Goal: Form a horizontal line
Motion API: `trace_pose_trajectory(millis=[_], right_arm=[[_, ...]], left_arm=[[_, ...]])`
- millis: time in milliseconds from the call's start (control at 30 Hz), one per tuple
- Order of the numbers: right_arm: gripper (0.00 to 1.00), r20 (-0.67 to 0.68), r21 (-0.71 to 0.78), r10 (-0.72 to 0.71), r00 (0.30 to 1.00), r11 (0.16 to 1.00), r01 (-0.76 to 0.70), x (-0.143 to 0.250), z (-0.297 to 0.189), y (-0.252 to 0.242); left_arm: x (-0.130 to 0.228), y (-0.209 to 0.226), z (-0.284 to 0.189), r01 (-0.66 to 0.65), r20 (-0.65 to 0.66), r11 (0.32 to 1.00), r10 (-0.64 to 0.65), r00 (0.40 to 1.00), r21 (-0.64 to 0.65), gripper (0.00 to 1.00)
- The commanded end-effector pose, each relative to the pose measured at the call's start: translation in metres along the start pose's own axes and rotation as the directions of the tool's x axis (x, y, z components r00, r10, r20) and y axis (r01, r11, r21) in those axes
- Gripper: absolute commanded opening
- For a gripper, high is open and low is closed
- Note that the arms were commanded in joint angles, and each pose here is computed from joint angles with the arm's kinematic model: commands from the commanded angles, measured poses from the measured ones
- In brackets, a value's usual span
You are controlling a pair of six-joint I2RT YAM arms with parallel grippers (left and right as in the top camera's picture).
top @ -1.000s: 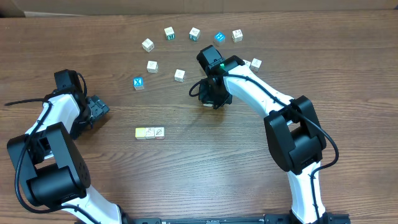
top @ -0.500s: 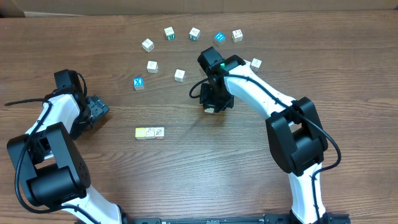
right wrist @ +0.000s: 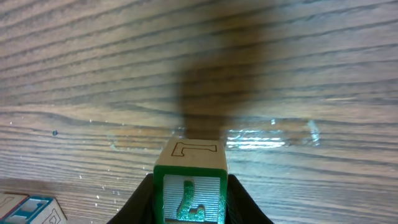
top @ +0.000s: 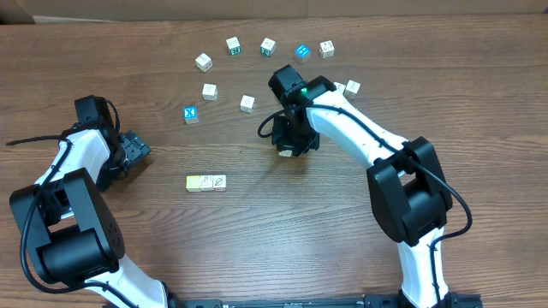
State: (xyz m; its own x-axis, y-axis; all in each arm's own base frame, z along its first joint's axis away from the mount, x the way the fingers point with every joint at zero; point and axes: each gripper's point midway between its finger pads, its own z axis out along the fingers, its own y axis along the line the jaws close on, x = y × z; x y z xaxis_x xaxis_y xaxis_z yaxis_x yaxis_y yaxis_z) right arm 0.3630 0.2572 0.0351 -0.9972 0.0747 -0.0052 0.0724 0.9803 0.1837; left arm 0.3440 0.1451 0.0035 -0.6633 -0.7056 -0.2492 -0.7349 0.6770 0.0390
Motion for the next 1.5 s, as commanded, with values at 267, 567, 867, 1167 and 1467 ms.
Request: trace_pose_trajectory(millis=[267,567,867,1167,1467], right_arm=[[0.07,0.076,0.035,-0.060,0.995,0.998,0.058,0.005,-0.016,0.016],[0.07,0.051,0.085,-0.090,0.995,0.993,0.086,0.021,-0.003,0.013],[0.07,0.056,0.083,-0.099,0.993,0.992,0.094,0.022,-0.002,0.016],[0.08,0.074,0.088,-0.133,0.988,0.988,0.127,0.027,0.000,0.027],[0.12,0.059,0.084,-0.133,0.989,0.988,0.128,0.043,0.002,0.039]], left_arm=[[0.007,0.003,0.007,-0.005,-0.023,1.000,0.004,1.000,-0.019,0.99],[0.007,0.003,0.007,-0.005,-0.023,1.000,0.004,1.000,-0.019,1.00],[0.007,0.003,0.007,-0.005,-0.024,1.000,0.004,1.000,-0.019,1.00],[0.007,0.002,0.007,-0.006,-0.023,1.000,0.005,1.000,-0.019,1.00],[0.007,0.003,0.007,-0.005,-0.023,1.000,0.005,1.000,-0.019,1.00]])
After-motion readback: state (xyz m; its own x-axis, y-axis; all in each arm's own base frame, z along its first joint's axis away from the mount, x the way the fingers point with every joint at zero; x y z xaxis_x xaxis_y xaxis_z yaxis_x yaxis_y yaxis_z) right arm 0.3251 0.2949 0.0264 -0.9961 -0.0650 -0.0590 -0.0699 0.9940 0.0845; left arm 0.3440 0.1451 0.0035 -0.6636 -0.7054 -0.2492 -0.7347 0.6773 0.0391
